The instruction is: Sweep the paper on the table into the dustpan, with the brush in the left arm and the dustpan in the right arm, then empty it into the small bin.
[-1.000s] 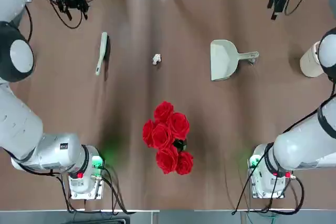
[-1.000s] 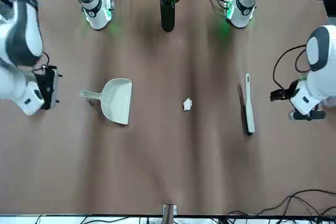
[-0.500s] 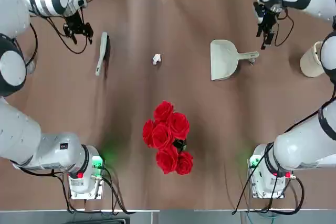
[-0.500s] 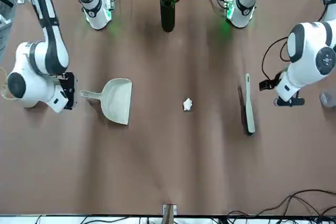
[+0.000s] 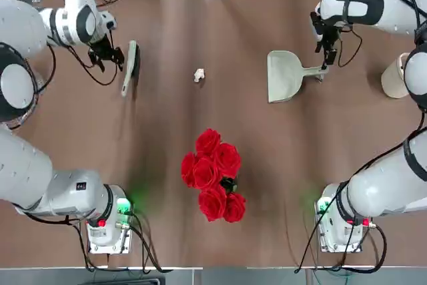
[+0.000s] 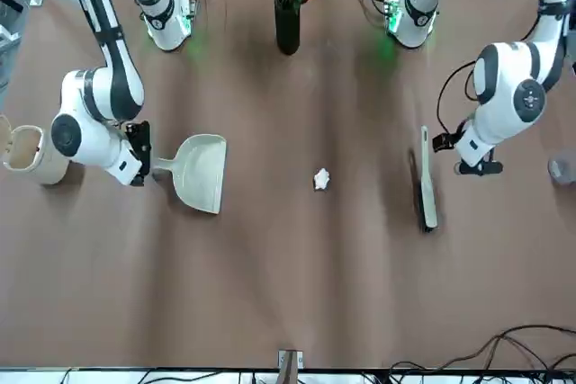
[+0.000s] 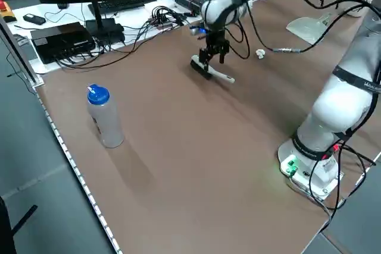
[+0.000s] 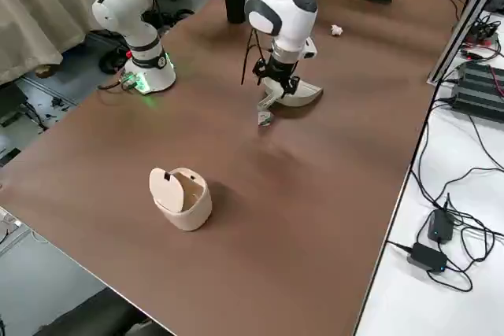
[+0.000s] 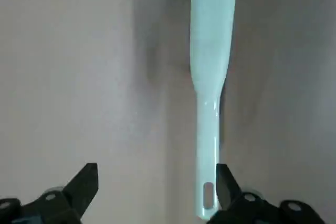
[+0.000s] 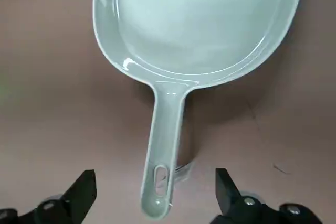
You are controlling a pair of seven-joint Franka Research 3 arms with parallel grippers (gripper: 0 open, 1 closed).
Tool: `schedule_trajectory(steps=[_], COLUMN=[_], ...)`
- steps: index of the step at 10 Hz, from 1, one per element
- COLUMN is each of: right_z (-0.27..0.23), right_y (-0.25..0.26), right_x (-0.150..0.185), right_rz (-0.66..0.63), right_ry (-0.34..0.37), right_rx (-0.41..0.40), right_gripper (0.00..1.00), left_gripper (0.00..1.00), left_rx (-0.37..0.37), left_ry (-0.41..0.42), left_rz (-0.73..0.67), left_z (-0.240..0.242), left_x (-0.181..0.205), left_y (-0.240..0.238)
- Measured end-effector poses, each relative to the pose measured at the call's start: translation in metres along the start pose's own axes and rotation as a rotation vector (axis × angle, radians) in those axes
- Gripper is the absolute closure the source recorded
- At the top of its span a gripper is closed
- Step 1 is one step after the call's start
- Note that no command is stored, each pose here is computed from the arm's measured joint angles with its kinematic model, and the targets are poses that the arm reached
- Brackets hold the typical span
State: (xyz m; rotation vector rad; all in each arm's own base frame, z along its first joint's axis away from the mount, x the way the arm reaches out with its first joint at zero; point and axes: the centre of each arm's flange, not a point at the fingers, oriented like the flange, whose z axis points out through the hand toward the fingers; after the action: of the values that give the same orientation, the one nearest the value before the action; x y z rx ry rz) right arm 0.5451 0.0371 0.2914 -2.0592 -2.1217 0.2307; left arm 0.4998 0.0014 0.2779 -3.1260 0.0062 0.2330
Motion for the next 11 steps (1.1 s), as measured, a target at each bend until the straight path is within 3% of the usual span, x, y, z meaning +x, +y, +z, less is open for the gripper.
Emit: schedule_trajectory(steps=[3, 8, 9, 10, 11], right_z=[0.020, 0.052, 0.055, 0.057, 0.057], right_y=[-0.001, 0.002, 0.002, 0.002, 0.002], right_x=[-0.006, -0.017, -0.018, -0.017, -0.017], right_rz=[0.011, 0.032, 0.032, 0.033, 0.032], right_ry=[0.000, -0.001, -0.002, -0.002, -0.002], right_rx=[-0.046, -0.059, -0.061, -0.060, -0.059], right_gripper=[0.00, 0.03, 0.11, 0.30, 0.41], left_gripper=[0.01, 0.05, 0.06, 0.07, 0.10], left_rx=[-0.001, 0.000, 0.000, -0.001, -0.001], left_ry=[-0.007, -0.005, -0.008, -0.011, -0.014], left_rz=[-0.030, -0.039, -0.039, -0.040, -0.039], left_z=[0.027, 0.031, 0.034, 0.037, 0.039], left_x=[-0.007, -0.007, -0.007, -0.007, -0.007], left_y=[0.004, 0.024, 0.031, 0.035, 0.037])
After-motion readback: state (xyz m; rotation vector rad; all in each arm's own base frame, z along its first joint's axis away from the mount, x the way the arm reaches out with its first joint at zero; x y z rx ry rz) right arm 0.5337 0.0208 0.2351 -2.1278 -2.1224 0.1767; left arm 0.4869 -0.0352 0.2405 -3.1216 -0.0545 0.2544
